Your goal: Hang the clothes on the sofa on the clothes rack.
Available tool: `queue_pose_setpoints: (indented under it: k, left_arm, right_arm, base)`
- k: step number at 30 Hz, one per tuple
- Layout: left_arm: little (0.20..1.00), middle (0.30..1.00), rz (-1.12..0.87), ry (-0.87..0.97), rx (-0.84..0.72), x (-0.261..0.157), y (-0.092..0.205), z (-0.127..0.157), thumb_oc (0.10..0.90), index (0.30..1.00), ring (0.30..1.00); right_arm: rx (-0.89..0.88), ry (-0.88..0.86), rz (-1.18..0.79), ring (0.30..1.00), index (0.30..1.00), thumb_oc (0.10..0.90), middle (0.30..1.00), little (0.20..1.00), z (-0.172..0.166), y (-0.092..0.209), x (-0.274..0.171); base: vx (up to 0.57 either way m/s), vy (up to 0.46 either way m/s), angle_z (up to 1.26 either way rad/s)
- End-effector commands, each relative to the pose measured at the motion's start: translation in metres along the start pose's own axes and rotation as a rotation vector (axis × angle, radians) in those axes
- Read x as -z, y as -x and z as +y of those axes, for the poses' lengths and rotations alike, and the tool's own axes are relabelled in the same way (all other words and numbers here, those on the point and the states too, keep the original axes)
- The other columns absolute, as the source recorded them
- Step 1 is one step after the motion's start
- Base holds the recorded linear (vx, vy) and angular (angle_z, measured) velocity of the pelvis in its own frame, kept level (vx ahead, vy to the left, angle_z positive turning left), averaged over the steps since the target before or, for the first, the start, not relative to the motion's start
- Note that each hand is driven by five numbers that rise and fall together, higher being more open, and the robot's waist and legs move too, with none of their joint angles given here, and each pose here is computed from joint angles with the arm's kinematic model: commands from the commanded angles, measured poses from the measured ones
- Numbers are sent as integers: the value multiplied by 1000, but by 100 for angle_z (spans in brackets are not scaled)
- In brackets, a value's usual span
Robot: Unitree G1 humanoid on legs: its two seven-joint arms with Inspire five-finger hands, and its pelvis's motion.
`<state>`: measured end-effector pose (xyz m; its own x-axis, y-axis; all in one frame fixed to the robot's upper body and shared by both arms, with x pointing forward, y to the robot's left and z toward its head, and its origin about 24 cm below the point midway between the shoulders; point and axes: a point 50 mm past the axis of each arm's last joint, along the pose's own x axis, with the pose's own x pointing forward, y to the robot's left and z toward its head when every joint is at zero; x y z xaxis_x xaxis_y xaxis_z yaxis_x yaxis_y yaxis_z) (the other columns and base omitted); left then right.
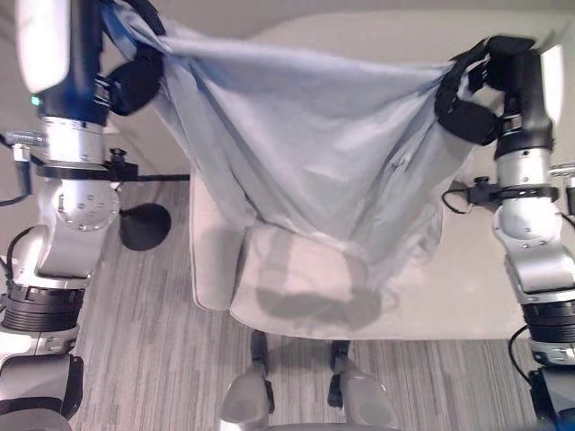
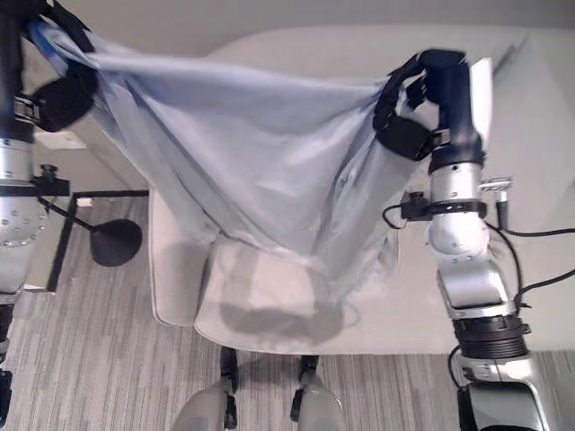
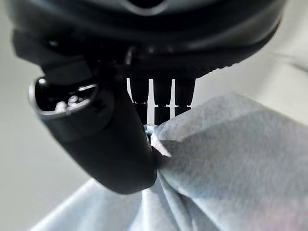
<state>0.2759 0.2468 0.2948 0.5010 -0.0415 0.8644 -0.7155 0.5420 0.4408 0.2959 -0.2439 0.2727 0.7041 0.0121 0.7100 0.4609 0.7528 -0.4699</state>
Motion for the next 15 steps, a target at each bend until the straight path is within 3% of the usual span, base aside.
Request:
queue_pose_setpoints:
  k: [1, 5, 9, 15]
  left_arm:
    - [300, 300, -8, -64, -171, 6, -2, 25, 400, 300, 300]
    - [300, 300, -47, -86, -278, -2, -12, 38, 400, 300, 300]
    - [300, 300, -125, -67, -420, -18, -33, 55, 400, 300, 300]
    - [300, 300, -129, -64, -422, -18, -35, 54, 400, 300, 300]
  right_arm:
    - [72, 58, -227, 300, 300, 400, 300, 300, -17, -30, -39]
    - [148, 155, -328, 300, 300, 400, 300, 300, -33, -47, -64]
    - [181, 250, -353, 300, 300, 400, 300, 300, -36, -56, -73]
    - [186, 253, -352, 300, 300, 400, 300, 300, -37, -56, -72]
  base:
    - [-38, -7, 53]
    - [-88, 84, 66]
    - [-62, 531, 55]
    - [1, 27, 22]
